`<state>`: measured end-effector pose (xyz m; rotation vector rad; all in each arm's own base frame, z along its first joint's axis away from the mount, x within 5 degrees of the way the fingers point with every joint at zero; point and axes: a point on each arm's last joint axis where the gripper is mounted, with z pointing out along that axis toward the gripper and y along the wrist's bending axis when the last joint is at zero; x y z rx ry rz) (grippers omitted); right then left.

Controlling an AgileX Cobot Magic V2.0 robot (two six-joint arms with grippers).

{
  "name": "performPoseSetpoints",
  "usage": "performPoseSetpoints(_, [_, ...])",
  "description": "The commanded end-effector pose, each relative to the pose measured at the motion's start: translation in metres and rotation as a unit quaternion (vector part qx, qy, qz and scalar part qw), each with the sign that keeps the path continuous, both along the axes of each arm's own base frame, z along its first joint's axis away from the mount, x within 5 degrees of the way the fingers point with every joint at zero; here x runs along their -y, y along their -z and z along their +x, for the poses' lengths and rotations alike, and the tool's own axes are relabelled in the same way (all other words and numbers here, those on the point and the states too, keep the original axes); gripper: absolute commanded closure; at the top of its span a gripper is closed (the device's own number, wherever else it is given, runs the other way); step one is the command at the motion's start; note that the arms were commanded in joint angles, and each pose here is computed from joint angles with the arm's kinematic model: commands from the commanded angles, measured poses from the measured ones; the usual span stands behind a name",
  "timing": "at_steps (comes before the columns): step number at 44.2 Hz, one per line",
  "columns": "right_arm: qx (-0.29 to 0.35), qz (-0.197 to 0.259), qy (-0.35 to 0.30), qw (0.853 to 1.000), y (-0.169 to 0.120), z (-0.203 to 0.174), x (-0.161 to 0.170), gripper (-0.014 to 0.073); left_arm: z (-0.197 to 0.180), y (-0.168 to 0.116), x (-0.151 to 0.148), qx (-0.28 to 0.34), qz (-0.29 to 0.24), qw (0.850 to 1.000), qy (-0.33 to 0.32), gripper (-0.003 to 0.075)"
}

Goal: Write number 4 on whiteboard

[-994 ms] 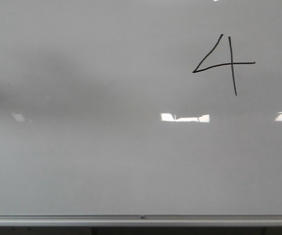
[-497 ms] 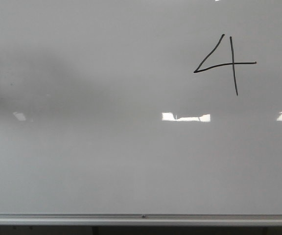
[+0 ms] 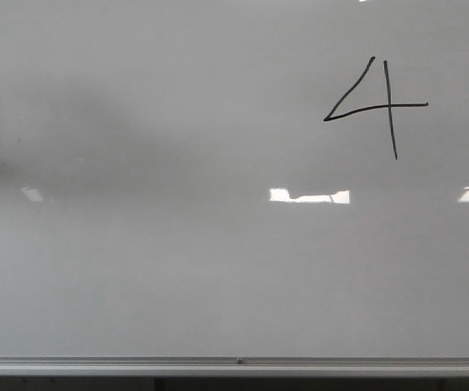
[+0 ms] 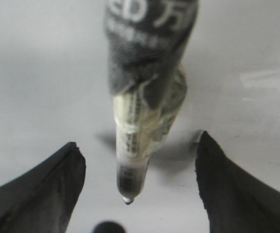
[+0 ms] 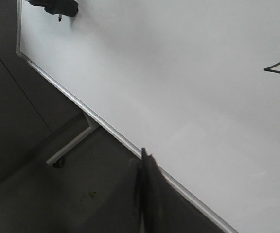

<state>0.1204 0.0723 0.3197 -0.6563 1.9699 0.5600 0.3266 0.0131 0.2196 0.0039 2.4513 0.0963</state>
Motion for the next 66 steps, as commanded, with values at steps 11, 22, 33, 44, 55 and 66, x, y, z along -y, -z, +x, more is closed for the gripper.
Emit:
performPoseSetpoints(11, [0.026,0.022,0.02,0.999,-0.012,0.002,0.002,0.0657,-0.079,-0.075,0.005,0.156,0.002,0.988,0.008,0.0261])
performPoseSetpoints(22, [0.026,0.022,0.019,0.999,-0.012,0.002,0.002,0.0657,-0.16,-0.104,0.006,0.267,0.004,0.964,0.007,0.0484])
performPoseSetpoints(33, [0.025,0.022,0.018,0.999,-0.012,0.002,0.001,0.0657,-0.231,-0.106,0.007,0.365,0.005,0.931,0.005,0.072])
performPoseSetpoints(44, [0.025,0.022,0.018,0.999,-0.012,0.002,0.001,0.0657,-0.271,-0.111,0.008,0.442,0.007,0.897,0.005,0.0741])
performPoseSetpoints(55, [0.025,0.022,0.018,0.999,-0.012,0.002,0.001,0.0657,-0.276,-0.112,0.008,0.452,0.007,0.892,0.005,0.0741])
performPoseSetpoints(66, [0.024,0.022,0.018,0.999,-0.012,0.002,0.001,0.0657,-0.276,-0.112,0.008,0.452,0.007,0.892,0.005,0.0741])
